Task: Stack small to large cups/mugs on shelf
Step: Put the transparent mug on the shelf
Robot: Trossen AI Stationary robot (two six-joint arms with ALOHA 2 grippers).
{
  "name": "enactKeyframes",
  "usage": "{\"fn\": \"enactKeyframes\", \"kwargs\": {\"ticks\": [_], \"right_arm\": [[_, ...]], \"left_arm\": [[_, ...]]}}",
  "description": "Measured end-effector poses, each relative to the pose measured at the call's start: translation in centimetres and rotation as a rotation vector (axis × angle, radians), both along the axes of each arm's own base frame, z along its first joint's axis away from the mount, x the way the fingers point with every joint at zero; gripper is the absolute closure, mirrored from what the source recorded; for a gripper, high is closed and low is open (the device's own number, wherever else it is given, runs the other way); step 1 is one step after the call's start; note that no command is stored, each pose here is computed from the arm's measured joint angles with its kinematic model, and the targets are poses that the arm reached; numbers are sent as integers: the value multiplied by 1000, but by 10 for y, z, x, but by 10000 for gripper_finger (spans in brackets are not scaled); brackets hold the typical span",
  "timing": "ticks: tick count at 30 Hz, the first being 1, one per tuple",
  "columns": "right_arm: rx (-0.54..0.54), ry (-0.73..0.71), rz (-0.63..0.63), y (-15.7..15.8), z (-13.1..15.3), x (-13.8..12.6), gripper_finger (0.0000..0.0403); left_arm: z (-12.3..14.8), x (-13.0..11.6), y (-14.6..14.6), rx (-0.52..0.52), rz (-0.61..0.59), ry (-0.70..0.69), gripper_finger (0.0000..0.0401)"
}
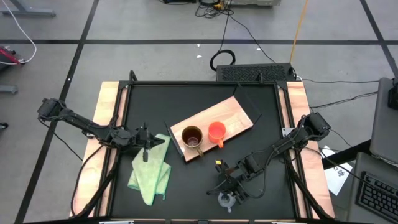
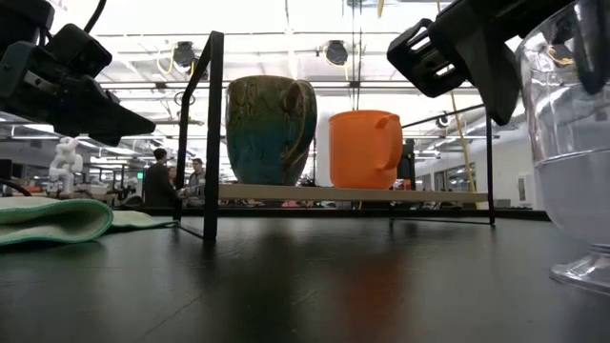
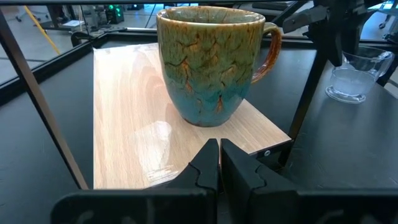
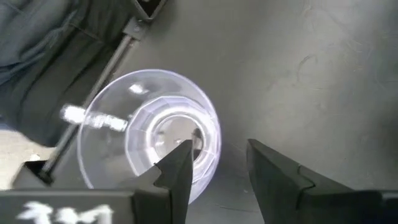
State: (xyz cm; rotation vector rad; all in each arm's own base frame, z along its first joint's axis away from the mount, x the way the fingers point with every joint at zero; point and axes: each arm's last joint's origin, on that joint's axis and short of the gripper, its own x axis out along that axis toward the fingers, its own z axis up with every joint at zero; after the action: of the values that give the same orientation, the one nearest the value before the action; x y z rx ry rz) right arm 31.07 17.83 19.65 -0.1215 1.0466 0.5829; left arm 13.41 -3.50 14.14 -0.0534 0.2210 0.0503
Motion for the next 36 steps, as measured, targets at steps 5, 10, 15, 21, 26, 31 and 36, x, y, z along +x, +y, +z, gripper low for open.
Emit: {"fn": "enactKeyframes", "kwargs": {"ticks": [5, 10, 15, 21, 26, 31, 36], "right_arm": [[-15, -7, -10, -1, 0, 1, 293], [-18, -3, -11, -3, -6, -1, 332], [-21, 8, -27, -8, -16, -4, 374], [-20, 11, -35, -11, -16, -2, 398], [-25, 17, -31, -12, -17, -3, 400], [-26, 24, -36, -13, -15, -4, 401], [-48, 14, -53, -14, -1, -5, 402]], "left_arm": [[0, 0, 0, -1, -1, 0, 382], [0, 0, 0, -1, -1, 0, 382], [0, 0, 0, 0, -1, 0, 382], [0, 0, 0, -5, 0, 0, 382], [0, 0, 0, -5, 0, 0, 382], [0, 0, 0, -5, 0, 0, 382], [0, 0, 0, -4, 0, 1, 382]]}}
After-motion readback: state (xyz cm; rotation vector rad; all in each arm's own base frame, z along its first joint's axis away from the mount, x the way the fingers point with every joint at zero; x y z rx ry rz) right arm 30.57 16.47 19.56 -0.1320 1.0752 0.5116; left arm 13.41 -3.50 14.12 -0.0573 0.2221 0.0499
